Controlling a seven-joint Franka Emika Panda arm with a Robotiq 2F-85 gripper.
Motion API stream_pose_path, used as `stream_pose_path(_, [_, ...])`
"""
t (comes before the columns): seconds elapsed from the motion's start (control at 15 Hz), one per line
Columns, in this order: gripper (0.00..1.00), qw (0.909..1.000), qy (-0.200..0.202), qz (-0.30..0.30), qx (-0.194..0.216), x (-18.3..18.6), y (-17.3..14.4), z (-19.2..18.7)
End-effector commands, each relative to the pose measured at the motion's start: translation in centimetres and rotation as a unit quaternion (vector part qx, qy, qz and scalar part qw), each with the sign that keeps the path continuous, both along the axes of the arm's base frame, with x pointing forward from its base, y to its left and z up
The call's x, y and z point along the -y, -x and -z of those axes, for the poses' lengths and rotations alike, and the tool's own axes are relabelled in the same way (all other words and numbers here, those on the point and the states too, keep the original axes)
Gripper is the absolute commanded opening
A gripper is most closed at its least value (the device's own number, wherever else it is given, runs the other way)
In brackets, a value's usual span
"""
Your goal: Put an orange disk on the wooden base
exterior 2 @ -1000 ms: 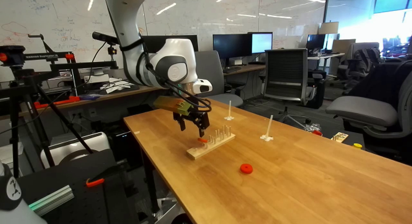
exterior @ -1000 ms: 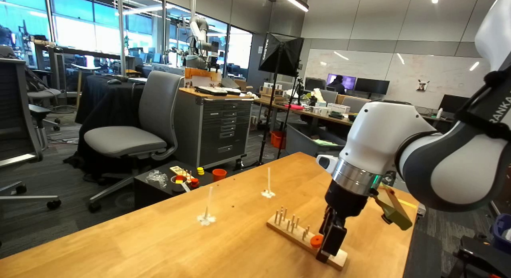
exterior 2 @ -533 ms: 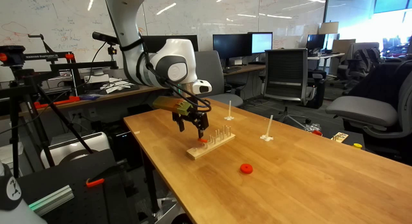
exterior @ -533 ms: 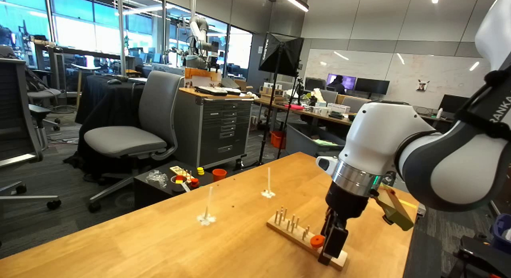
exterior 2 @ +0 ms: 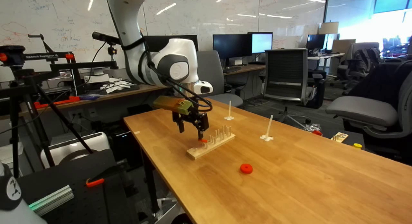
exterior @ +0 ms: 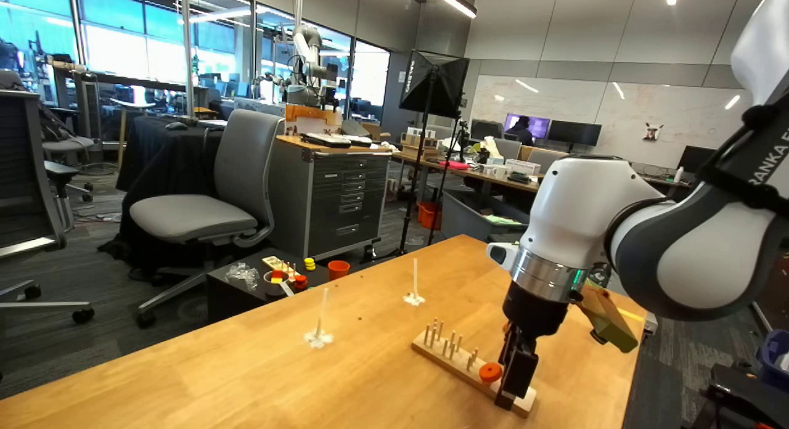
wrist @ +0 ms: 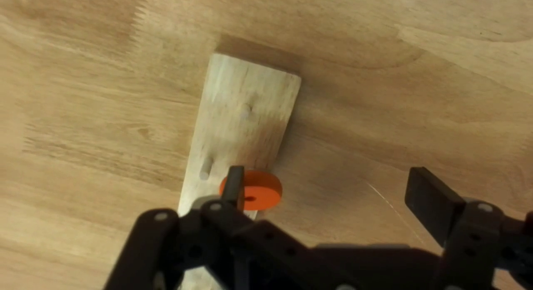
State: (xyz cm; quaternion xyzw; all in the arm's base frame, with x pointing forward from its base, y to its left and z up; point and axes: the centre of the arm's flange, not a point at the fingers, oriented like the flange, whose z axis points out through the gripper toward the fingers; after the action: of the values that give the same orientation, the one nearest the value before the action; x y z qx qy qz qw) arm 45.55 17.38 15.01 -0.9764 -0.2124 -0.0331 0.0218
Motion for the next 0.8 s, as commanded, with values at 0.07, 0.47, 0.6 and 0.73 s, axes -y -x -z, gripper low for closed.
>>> stream_pose_path(0.07, [1.0,0.9999,0.011,-0.004,-0.012,-0.1,-0.8,-0.6])
stream_pose_path(0.47, [1.0,0.999,0.026,0.002,-0.036,-0.1,-1.7,-0.1])
stream_pose_path(0.6, [1.0,0.9987,0.029,0.003,-0.042,-0.1,-2.0,0.0])
stream_pose_path(0.73, [1.0,0.9984,0.031,0.003,-0.047,-0.2,-2.2,0.0])
